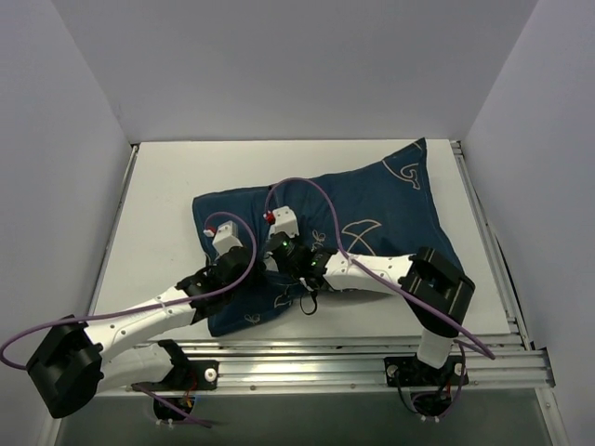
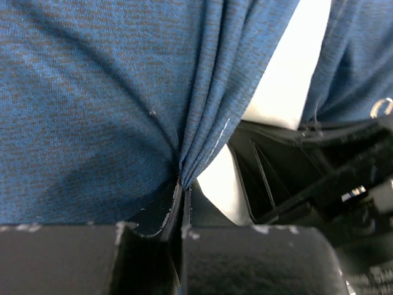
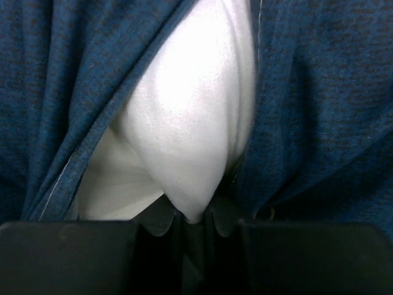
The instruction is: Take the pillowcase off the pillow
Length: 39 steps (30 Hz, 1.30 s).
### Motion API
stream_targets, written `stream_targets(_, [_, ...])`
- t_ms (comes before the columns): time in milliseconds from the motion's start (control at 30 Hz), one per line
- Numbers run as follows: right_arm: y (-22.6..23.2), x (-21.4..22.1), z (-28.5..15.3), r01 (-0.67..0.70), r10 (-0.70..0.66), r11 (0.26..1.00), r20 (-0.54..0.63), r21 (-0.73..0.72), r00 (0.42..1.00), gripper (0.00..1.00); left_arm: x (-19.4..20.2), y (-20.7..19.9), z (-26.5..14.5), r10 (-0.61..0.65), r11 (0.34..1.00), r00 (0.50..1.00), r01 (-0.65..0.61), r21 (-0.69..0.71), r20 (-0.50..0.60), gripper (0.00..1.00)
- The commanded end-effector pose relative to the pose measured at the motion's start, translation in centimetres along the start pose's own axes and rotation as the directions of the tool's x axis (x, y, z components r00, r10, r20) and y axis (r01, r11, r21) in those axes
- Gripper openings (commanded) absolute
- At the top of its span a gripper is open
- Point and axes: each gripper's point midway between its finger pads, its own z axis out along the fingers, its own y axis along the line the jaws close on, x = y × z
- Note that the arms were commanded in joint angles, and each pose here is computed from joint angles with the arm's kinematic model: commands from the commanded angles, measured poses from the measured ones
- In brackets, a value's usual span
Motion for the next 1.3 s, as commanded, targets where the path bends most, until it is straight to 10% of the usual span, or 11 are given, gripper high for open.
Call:
stream_targets(0, [-4.6, 7.1, 0.9, 0.058, -0.037, 0.995, -0.239, 0.082, 0.970, 0.00, 1.4, 0.5, -1.5, 0.042, 0.999, 0.995, -0.043, -0.014, -0.093, 0.02])
stream_targets(300, [-14.7, -3.2, -1.4, -0.252, 0.247, 0.922, 0.055, 0.294, 0.967, 0.00, 0.8, -0.4, -4.2, 0.067, 0.998, 0.985, -0.069, -0.005, -0.158, 0.02])
stream_targets(667, [-23.8, -11.6, -4.3, -0.573, 0.509, 0.788, 0.284, 0.225, 0.812, 0.00, 6.4, 3.6, -4.8, 0.031, 0.996, 0.957, -0.053, -0.067, -0.290, 0.02])
stream_targets(1067, [-14.8, -7.9, -4.5, -0.372, 0.375, 0.926, 0.062, -0.061, 0.925, 0.01, 9.6, 3.1, 1.5, 0.129, 0.981, 0.930, -0.171, -0.096, -0.343, 0.02])
stream_targets(1267, [-10.1, -7.1, -8.7, -0.192, 0.202, 0.969, 0.051, -0.156, 0.978, 0.46, 7.4, 0.2, 4.0, 0.231, 0.968, 0.934, -0.250, -0.035, -0.273, 0.02])
